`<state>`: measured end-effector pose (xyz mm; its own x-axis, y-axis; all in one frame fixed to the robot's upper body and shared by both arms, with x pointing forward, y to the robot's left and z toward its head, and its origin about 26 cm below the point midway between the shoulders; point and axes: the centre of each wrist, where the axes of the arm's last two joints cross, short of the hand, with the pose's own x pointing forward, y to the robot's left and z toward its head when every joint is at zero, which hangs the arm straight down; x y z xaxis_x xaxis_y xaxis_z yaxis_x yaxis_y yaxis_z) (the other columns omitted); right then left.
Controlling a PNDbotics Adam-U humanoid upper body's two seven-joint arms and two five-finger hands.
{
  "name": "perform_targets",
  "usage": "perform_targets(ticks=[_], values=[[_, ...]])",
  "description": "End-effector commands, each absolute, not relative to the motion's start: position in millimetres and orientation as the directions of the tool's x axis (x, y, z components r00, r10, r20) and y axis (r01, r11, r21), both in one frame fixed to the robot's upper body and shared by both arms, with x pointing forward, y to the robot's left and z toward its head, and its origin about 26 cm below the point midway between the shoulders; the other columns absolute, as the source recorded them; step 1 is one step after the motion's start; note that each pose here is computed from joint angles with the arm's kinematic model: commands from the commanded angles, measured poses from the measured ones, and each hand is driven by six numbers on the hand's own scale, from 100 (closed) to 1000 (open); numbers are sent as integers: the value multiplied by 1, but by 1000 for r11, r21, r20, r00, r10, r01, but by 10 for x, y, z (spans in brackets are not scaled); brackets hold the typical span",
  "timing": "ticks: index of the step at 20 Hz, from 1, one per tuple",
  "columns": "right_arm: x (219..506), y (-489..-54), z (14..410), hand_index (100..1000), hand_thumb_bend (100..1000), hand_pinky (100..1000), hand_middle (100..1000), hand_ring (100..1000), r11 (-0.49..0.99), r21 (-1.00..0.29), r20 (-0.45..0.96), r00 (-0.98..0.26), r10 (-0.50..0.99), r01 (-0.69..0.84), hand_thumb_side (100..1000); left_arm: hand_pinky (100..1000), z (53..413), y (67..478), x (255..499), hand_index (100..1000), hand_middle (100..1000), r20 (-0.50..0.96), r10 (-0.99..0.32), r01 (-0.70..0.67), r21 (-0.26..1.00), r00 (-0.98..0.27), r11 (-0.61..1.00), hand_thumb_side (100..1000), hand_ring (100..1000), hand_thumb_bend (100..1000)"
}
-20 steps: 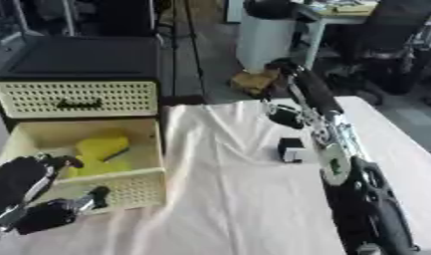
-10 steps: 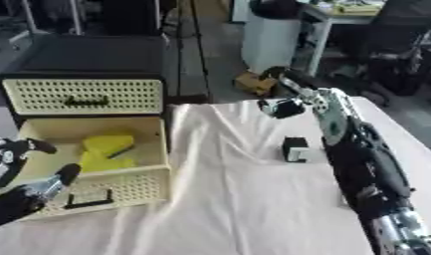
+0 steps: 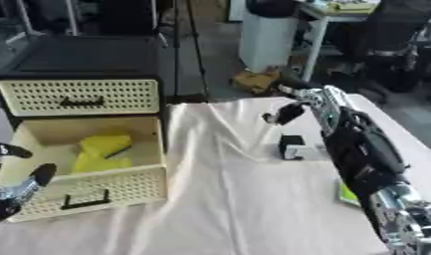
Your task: Pick up objects from table and place into drawer.
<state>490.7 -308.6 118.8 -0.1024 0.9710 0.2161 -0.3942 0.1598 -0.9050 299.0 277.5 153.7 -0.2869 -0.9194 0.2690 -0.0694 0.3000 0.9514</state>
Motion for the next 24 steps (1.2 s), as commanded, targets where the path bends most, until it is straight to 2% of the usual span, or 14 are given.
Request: perform_targets(ticks=[1, 2, 3, 12, 17, 24], values=[[4924, -3222, 1295, 909, 285, 948, 968, 1000, 152, -915, 183, -51, 982, -374, 288, 100, 1625, 2813, 2972, 722, 100, 256, -924, -99, 951, -285, 294, 1000, 100, 537], [4917, -3236, 1260, 908, 297, 948, 967, 1000, 156, -911, 183, -37, 982, -381, 247, 100, 1621, 2819, 2968, 722, 100, 258, -924, -98, 951, -282, 295, 1000, 100, 537], [4913, -3246, 1233, 908, 282, 948, 967, 1000, 161, -908, 185, -25, 982, -386, 291, 100, 1619, 2823, 2966, 722, 100, 259, -924, -97, 950, -281, 295, 1000, 100, 537], [4865, -3348, 1047, 908, 333, 967, 986, 1000, 170, -909, 135, 116, 984, -380, 322, 100, 1613, 2827, 2956, 720, 100, 267, -922, -91, 949, -281, 302, 1000, 100, 536], [4837, -3378, 944, 910, 334, 988, 985, 1000, 133, -919, 61, 198, 978, -371, 351, 100, 1609, 2826, 2953, 720, 100, 269, -922, -90, 948, -279, 304, 1000, 100, 536], [4754, -3423, 689, 915, 317, 969, 976, 1000, 171, -893, 53, 281, 958, -417, 396, 100, 1609, 2824, 2951, 720, 100, 271, -922, -90, 948, -278, 305, 1000, 100, 535]])
